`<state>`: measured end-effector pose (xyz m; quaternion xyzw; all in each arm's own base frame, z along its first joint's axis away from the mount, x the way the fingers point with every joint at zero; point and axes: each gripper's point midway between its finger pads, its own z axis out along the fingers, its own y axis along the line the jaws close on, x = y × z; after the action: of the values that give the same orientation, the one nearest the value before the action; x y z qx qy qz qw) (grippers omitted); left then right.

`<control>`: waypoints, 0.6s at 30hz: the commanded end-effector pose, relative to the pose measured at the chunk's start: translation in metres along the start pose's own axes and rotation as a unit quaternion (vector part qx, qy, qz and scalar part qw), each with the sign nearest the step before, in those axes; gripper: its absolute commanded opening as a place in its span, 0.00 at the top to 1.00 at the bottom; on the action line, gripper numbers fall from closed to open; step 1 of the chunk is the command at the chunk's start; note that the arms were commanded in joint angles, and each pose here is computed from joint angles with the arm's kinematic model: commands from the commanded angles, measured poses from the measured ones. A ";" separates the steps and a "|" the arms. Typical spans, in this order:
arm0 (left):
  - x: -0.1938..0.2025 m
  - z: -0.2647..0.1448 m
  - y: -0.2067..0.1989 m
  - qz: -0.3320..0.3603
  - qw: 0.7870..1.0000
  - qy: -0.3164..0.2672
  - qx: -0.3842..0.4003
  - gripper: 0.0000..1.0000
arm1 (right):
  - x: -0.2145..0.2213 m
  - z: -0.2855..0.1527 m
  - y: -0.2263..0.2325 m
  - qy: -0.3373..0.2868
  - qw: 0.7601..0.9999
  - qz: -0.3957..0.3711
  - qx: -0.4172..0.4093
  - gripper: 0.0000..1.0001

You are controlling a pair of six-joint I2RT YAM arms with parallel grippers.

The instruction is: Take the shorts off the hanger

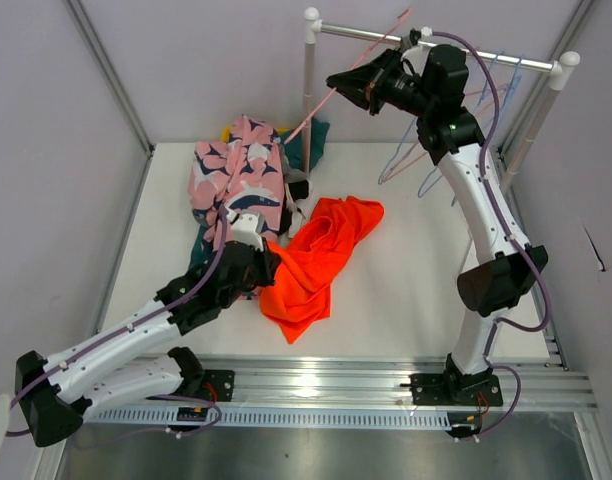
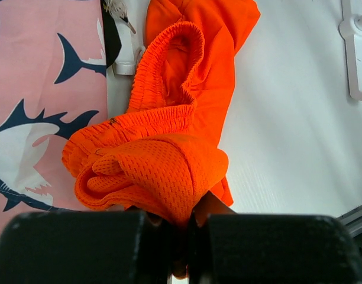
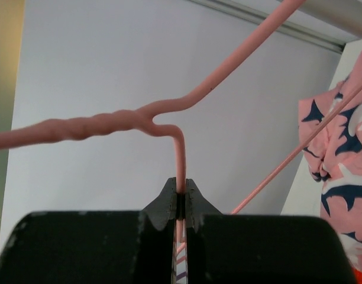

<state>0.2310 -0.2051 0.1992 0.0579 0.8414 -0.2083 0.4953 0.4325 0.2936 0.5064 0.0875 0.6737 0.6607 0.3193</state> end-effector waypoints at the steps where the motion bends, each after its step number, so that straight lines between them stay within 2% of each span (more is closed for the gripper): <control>1: -0.007 0.002 -0.011 -0.017 1.000 -0.014 0.018 1.00 | 0.011 -0.003 -0.022 0.013 0.999 0.030 0.023 1.00; 3: -0.005 0.005 -0.015 -0.016 1.000 -0.009 0.024 1.00 | 0.015 -0.012 -0.022 0.006 0.999 0.030 0.028 1.00; 4: -0.006 0.006 -0.018 -0.017 0.999 -0.010 0.028 1.00 | 0.018 -0.013 -0.043 -0.001 0.998 0.042 0.053 1.00; 10: -0.007 0.008 -0.027 -0.015 0.999 -0.011 0.042 1.00 | 0.028 -0.030 -0.054 -0.036 0.994 0.012 0.101 1.00; 18: -0.006 0.007 -0.030 -0.013 0.999 -0.013 0.045 1.00 | 0.001 -0.020 -0.030 -0.072 0.996 0.027 0.041 1.00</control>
<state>0.2278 -0.2239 0.1882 0.0796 0.8465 -0.2184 0.4790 0.4306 0.2809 0.4212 0.1824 0.7263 0.5955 0.2909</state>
